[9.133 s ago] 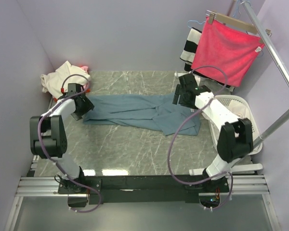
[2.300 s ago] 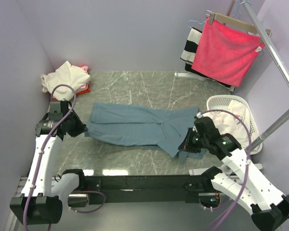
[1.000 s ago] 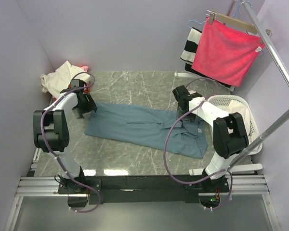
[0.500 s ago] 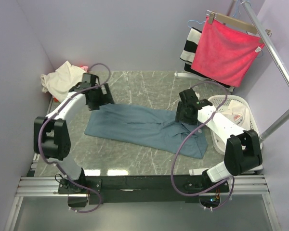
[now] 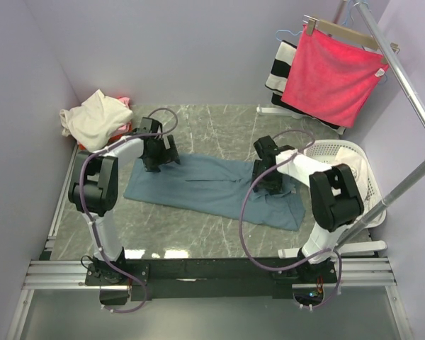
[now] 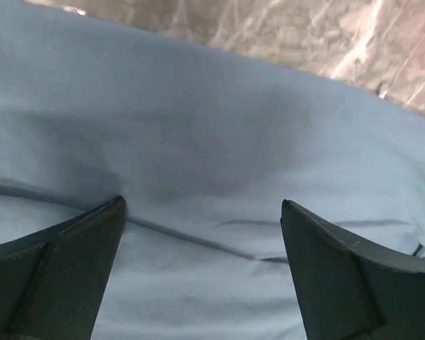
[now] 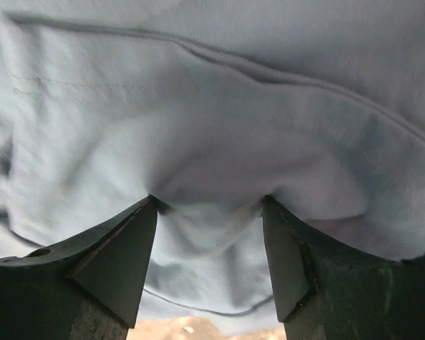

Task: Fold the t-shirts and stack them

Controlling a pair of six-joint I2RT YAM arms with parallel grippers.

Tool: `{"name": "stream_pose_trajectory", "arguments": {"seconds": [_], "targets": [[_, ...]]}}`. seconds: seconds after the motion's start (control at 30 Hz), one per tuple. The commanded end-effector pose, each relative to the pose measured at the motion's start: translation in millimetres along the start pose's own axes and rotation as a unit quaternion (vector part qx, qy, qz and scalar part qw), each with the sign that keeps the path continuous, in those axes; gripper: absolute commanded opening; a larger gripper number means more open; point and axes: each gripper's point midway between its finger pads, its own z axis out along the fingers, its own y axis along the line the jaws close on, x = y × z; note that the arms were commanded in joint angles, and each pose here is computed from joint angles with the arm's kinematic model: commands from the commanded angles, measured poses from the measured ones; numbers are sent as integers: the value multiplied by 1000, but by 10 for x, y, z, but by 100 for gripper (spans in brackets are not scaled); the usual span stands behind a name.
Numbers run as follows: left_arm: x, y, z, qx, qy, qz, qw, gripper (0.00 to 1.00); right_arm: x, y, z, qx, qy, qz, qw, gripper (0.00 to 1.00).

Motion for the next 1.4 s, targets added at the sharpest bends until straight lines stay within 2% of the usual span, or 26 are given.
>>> {"name": "stream_pose_trajectory", "arguments": {"seconds": [0.0, 0.17, 0.23, 0.27, 0.33, 0.37, 0.43, 0.5, 0.53, 0.63, 0.7, 0.73, 0.8, 0.83, 0.87, 0.9, 0.93, 0.97, 1.0, 1.03, 1.07, 1.13, 1.23, 1.27, 1.33, 1.37], "targets": [[323, 428, 57, -69, 15, -44, 997, 100, -476, 256, 85, -16, -36, -9, 999, 68], [894, 682, 1, -87, 52, -96, 990, 99, -763, 584, 326, -31, -12, -33, 999, 68], [997, 696, -130, -87, 50, -112, 989, 99, -879, 696, 385, -41, -8, -46, 998, 68], [1190, 769, -170, -93, 65, -118, 987, 100, -1003, 829, 430, -51, -12, -55, 997, 68], [1256, 775, -354, -91, 51, -133, 986, 100, -1112, 920, 541, -49, -13, -78, 996, 68], [1379, 836, -410, -98, 56, -139, 984, 99, -1327, 1059, 452, -64, -39, -88, 993, 69], [1366, 838, -607, -99, 34, -144, 984, 99, -1497, 1226, 374, -91, -55, -117, 987, 70], [1194, 747, -784, -83, -3, -137, 987, 99, -1762, 1345, 130, -111, -100, -117, 982, 71], [1115, 710, -849, -77, -14, -128, 989, 99, -1948, 1400, -183, -127, -146, -113, 975, 72], [465, 321, -1123, -20, -97, -96, 990, 99, -2039, 1246, -599, -123, -220, -96, 963, 77], [218, 143, -1113, 3, -108, -76, 991, 99, -2063, 1091, -810, -104, -246, -77, 960, 78], [-97, -116, -1259, 38, -136, -61, 988, 99, -1924, 977, -749, -85, -227, -70, 968, 78], [-299, -392, -1136, 76, -123, -24, 989, 99, -1803, 901, -841, -90, -228, -57, 968, 78], [-575, -671, -1278, 107, -149, -3, 983, 99, -1626, 797, -710, -79, -210, -53, 973, 78], [-584, -847, -1058, 139, -117, 19, 983, 99, -1536, 766, -702, -84, -207, -43, 974, 78], [-656, -979, -1002, 158, -112, 44, 980, 99, -1515, 742, -819, -97, -223, -34, 969, 79], [-840, -1253, -1086, 190, -125, 64, 972, 100, -1335, 610, -689, -78, -208, -28, 975, 79], [-843, -1344, -799, 206, -100, 73, 971, 99, -1257, 571, -675, -79, -204, -20, 976, 79], [-819, -1517, -749, 241, -81, 86, 963, 99, -1211, 520, -751, -82, -211, -13, 974, 79], [-926, -1775, -818, 274, -89, 103, 952, 100, -1056, 420, -660, -70, -198, -12, 978, 79], [-882, -1836, -552, 284, -65, 105, 951, 100, -1001, 372, -659, -67, -198, -7, 978, 79], [-920, -2194, -549, 329, -72, 130, 933, 99, -845, 296, -679, -70, -192, -10, 979, 79], [-879, -2516, -352, 369, -70, 158, 913, 99, -662, 293, -694, -93, -177, -13, 980, 79], [-824, -2513, -135, 368, -56, 155, 915, 99, -612, 319, -706, -104, -173, -14, 979, 79], [-810, -2676, -102, 394, -54, 166, 902, 99, -504, 425, -761, -146, -165, -21, 975, 79], [-754, -2637, 105, 391, -39, 159, 906, 100, -454, 509, -795, -166, -163, -31, 972, 80]]}}
